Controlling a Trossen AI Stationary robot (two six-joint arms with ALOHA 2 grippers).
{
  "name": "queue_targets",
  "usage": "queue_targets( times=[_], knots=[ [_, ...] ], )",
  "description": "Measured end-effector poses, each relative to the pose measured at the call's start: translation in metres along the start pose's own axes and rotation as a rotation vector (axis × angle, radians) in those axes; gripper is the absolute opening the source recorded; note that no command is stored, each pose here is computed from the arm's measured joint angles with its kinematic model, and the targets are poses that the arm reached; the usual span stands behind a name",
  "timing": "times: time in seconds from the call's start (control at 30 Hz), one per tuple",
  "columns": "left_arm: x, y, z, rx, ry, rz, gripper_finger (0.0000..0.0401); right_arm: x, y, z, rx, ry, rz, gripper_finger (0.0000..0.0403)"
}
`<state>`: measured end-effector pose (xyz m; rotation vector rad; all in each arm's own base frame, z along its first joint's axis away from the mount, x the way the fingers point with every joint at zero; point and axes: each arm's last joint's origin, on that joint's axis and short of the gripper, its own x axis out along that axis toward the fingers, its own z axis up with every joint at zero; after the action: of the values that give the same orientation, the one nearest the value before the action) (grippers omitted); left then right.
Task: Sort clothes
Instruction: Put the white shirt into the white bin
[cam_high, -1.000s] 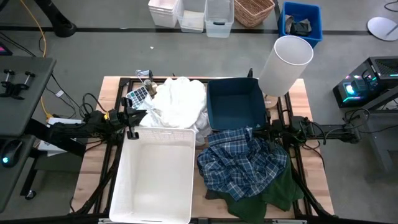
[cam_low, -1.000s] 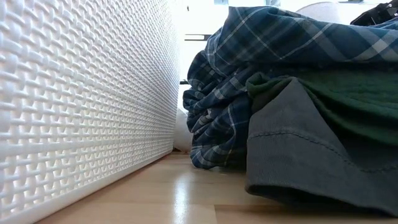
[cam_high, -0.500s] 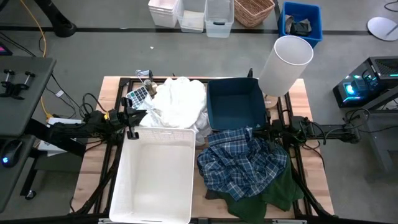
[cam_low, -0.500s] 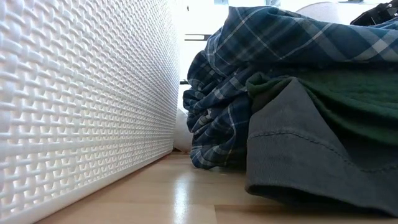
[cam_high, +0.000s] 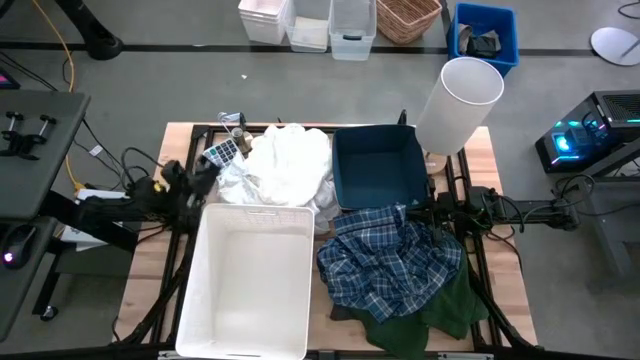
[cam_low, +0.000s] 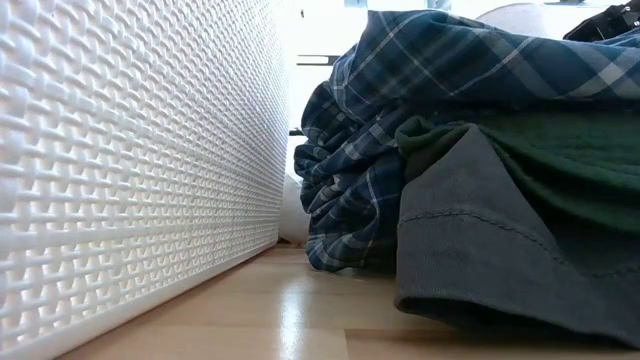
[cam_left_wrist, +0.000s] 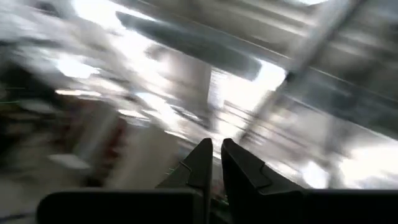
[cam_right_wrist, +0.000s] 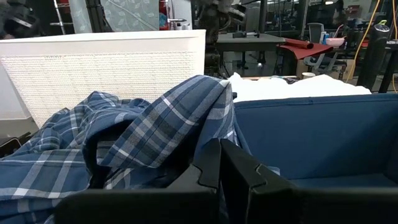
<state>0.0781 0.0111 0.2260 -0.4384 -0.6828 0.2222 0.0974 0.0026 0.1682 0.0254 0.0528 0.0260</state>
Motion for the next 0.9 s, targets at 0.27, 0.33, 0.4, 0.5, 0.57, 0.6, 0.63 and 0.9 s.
queue_targets(
  times=[0.27,0.33,0.4,0.5,0.57,0.6,0.63,0.9],
  knots=[
    [0.059,-0.015,0.003,0.083,0.538,0.209,0.0026,0.000,0.000,0.000,0.000,0.000,0.000,0.0000],
    [0.086,-0.016,0.005,0.194,0.695,0.287,0.0026,0.000,0.000,0.000,0.000,0.001,0.000,0.0000],
    [0.114,-0.013,0.007,0.284,0.828,0.390,0.0026,0.000,0.000,0.000,0.000,0.000,0.000,0.0000],
    [0.150,-0.001,0.006,0.317,1.016,0.508,0.0027,0.000,0.000,0.000,0.000,0.001,0.000,0.0000],
    [0.173,0.008,0.003,0.304,1.111,0.527,0.0033,0.000,0.000,0.000,0.000,0.001,0.000,0.0000],
    [0.183,0.013,0.000,0.296,1.158,0.525,0.0038,0.000,0.000,0.000,0.000,0.001,0.000,0.0000],
    [0.191,0.018,-0.005,0.281,1.199,0.528,0.0046,0.000,0.000,0.000,0.000,0.000,0.000,0.0000],
    [0.219,0.071,-0.062,0.174,1.429,0.708,0.0174,0.000,0.000,0.000,0.000,0.001,0.000,0.0000]
  ],
)
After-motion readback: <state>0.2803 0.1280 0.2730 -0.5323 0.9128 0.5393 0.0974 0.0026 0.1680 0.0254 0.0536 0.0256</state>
